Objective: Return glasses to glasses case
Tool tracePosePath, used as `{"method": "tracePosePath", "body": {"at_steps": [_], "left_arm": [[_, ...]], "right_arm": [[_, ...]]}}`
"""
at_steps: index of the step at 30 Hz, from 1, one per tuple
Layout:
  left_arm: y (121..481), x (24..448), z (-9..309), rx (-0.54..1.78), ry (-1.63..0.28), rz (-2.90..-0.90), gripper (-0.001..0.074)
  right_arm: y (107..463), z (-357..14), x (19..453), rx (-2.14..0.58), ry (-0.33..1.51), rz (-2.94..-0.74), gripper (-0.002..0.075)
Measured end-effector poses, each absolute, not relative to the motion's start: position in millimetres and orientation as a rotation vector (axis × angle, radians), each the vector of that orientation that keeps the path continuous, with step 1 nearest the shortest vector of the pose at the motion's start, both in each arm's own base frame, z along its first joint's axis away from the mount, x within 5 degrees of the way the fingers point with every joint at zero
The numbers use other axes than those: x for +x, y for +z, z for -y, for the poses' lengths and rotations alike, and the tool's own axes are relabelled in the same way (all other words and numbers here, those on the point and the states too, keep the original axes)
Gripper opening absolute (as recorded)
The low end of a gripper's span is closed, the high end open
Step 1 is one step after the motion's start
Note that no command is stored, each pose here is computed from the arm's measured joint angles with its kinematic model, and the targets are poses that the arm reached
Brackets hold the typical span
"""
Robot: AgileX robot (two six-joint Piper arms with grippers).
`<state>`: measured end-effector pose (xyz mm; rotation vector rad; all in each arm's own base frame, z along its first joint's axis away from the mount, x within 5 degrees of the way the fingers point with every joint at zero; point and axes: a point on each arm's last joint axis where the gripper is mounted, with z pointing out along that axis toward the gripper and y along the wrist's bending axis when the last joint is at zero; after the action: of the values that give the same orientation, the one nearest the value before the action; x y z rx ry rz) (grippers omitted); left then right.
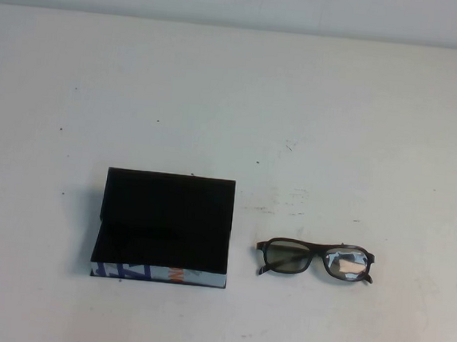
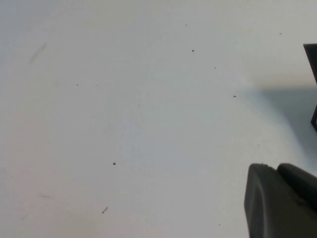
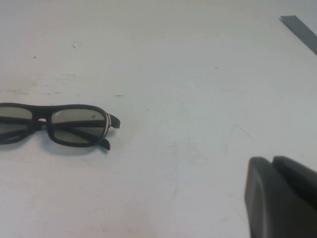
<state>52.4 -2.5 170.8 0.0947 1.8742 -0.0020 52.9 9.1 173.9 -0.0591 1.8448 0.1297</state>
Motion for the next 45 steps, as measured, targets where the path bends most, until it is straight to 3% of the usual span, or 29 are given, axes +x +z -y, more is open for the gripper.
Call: {"method": "tracePosePath", "body": {"at_steps": [15, 33, 38, 45], "left_arm": [[170.8, 52.4, 2.5, 0.095, -0.002, -1.874, -0.0001], [170.8, 52.4, 2.5, 0.095, -0.002, -1.874, -0.0001], [170.8, 52.4, 2.5, 0.095, -0.002, -1.874, -0.0001], [170.8, 52.4, 2.5, 0.095, -0.002, -1.874, -0.0001]], "right_arm": [[174.9, -10.0, 53.1, -0.034, 0.164, -1.835, -0.0013], [199.4, -11.6, 56.0, 0.569, 0.793, -1.513, -0.0013], [208.5, -24.9, 53.6, 0.508, 0.913, -1.627, -0.0013], [251.6, -48.2, 73.2, 0.201, 0.883, -2.130, -0.0013]]}}
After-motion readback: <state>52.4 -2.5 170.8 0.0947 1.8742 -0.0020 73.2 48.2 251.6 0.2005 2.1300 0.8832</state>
